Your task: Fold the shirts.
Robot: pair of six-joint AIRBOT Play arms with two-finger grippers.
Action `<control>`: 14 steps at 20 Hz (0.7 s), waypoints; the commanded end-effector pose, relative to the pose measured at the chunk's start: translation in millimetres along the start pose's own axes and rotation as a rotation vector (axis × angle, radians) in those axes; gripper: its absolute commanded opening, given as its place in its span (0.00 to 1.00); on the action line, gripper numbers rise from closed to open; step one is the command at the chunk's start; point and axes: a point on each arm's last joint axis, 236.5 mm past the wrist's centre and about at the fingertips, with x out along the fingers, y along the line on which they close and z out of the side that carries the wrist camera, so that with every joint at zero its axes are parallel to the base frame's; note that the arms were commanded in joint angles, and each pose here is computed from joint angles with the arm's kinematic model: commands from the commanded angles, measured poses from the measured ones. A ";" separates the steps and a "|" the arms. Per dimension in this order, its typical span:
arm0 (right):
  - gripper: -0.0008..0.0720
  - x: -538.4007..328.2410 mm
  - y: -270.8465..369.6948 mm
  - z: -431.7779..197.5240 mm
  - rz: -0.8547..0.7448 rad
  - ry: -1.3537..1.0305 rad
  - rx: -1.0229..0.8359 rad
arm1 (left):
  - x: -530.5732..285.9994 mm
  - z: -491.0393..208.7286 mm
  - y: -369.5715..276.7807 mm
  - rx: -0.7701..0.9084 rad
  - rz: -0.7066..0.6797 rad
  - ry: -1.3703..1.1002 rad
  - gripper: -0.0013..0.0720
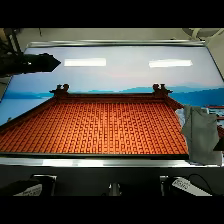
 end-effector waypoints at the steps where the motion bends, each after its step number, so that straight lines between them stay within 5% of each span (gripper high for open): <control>1: 0.92 -27.8 -23.9 33.2 -0.112 -0.148 -0.055 | -7.3 11.1 -12.4 0.003 -0.035 -0.033 0.05; 3: 0.74 -101.2 -33.4 83.0 -0.213 -0.400 -0.078 | -28.2 42.9 -28.2 0.036 -0.052 -0.121 0.04; 6: 0.74 -222.9 32.4 161.8 -0.367 -0.802 -0.312 | -39.1 77.1 -12.0 0.138 0.115 -0.203 0.04; 9: 0.76 -218.6 186.8 181.0 -0.249 -0.858 -0.597 | 1.9 2.7 58.8 0.196 0.444 0.144 0.05; 10: 0.78 -183.3 234.7 173.1 -0.190 -0.758 -0.707 | 15.1 -38.3 74.2 0.141 0.488 0.306 0.22; 11: 0.86 -135.4 270.0 153.0 -0.125 -0.582 -0.834 | 24.7 -80.7 81.9 0.066 0.498 0.471 0.69; 12: 0.93 -85.5 293.5 120.4 -0.049 -0.345 -0.932 | 28.0 -125.2 84.7 0.038 0.487 0.665 0.85; 14: 0.93 -40.1 315.6 77.5 0.024 -0.077 -1.003 | 28.9 -171.7 76.1 0.030 0.424 0.850 0.83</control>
